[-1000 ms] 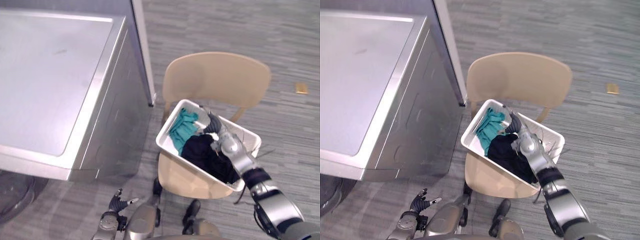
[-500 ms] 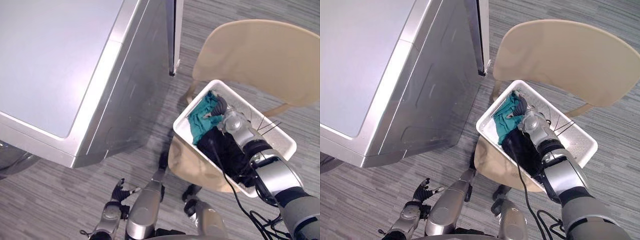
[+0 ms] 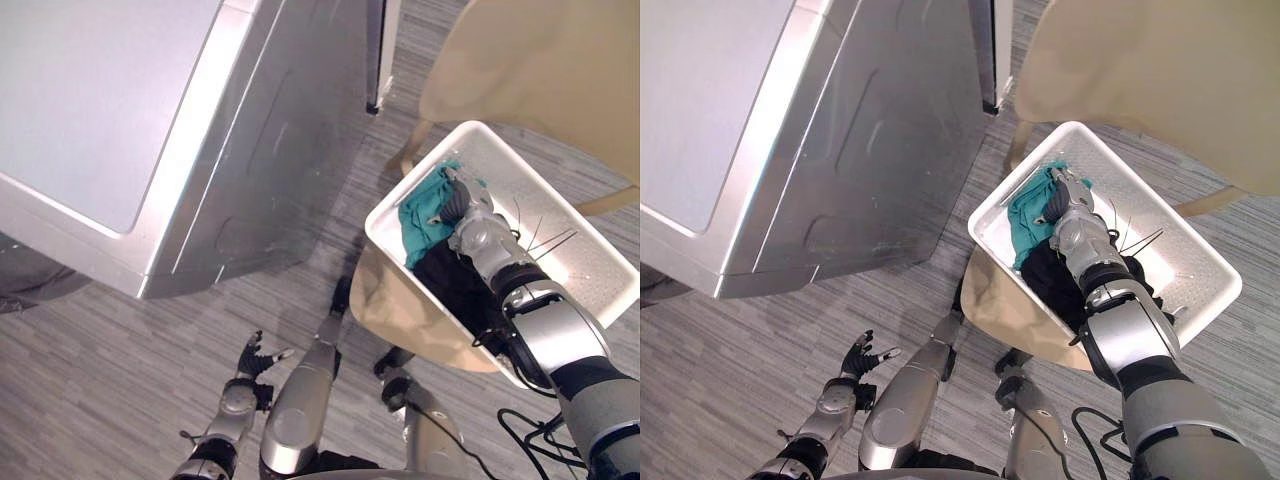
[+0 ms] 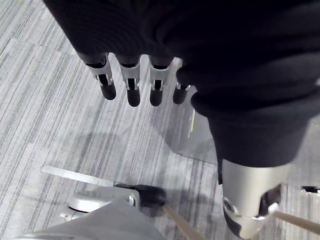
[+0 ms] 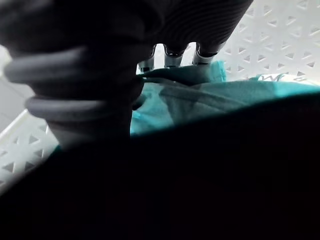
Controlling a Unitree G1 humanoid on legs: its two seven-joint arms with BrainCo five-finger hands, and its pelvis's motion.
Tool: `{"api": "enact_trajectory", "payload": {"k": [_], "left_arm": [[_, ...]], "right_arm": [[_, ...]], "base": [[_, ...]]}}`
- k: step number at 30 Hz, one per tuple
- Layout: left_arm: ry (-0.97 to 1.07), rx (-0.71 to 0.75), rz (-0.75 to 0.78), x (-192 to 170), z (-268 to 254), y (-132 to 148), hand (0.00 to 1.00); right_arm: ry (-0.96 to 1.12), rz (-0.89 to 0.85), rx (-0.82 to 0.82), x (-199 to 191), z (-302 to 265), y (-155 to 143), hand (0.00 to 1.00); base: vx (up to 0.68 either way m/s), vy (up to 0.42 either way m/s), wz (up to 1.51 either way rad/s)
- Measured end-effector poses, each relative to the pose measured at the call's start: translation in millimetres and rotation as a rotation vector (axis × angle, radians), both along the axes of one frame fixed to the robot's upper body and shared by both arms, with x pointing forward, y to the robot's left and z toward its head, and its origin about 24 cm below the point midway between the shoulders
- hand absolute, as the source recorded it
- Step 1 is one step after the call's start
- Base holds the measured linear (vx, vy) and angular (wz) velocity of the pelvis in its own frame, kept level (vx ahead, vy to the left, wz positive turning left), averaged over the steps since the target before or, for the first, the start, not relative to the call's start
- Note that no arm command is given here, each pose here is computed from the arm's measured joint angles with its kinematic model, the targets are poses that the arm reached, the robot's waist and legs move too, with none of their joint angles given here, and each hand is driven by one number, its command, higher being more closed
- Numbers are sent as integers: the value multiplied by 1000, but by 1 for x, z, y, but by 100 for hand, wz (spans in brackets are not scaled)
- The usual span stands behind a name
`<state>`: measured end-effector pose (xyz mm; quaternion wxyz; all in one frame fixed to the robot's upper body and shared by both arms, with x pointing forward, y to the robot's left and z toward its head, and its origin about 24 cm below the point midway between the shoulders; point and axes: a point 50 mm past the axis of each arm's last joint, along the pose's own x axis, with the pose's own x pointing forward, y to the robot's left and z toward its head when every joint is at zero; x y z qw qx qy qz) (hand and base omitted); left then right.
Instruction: Pick up the laundry basket with both hands and put the clothes into the washing machine.
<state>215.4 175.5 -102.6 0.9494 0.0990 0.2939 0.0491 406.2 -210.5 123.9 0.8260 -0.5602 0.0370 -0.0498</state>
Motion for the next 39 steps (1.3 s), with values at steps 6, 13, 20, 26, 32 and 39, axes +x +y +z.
{"api": "enact_trajectory", "payload": {"k": [6,13,20,26,32,39], "left_arm": [[-13,-11,12,5,3,-2,0],[-24,-27,11,10,5,-7,0],[-19,-45,53,9,4,-4,0],[20,-40,101,-3,-3,7,0],[99,-32,135,-24,-16,14,0],[209,-21,162,-61,-33,19,0]], "right_arm": [[-25,24,-70,2,4,7,100],[-20,86,-29,0,-3,21,100],[-38,137,141,-7,-12,35,100],[-266,272,601,-24,18,67,100],[-280,302,937,-57,-8,81,100],[-302,415,1273,-100,-15,112,100]], "base": [[-29,-39,16],[-6,-40,14],[-2,-28,-4],[-87,-40,-26],[-28,-37,-4],[-67,-14,-20]]}}
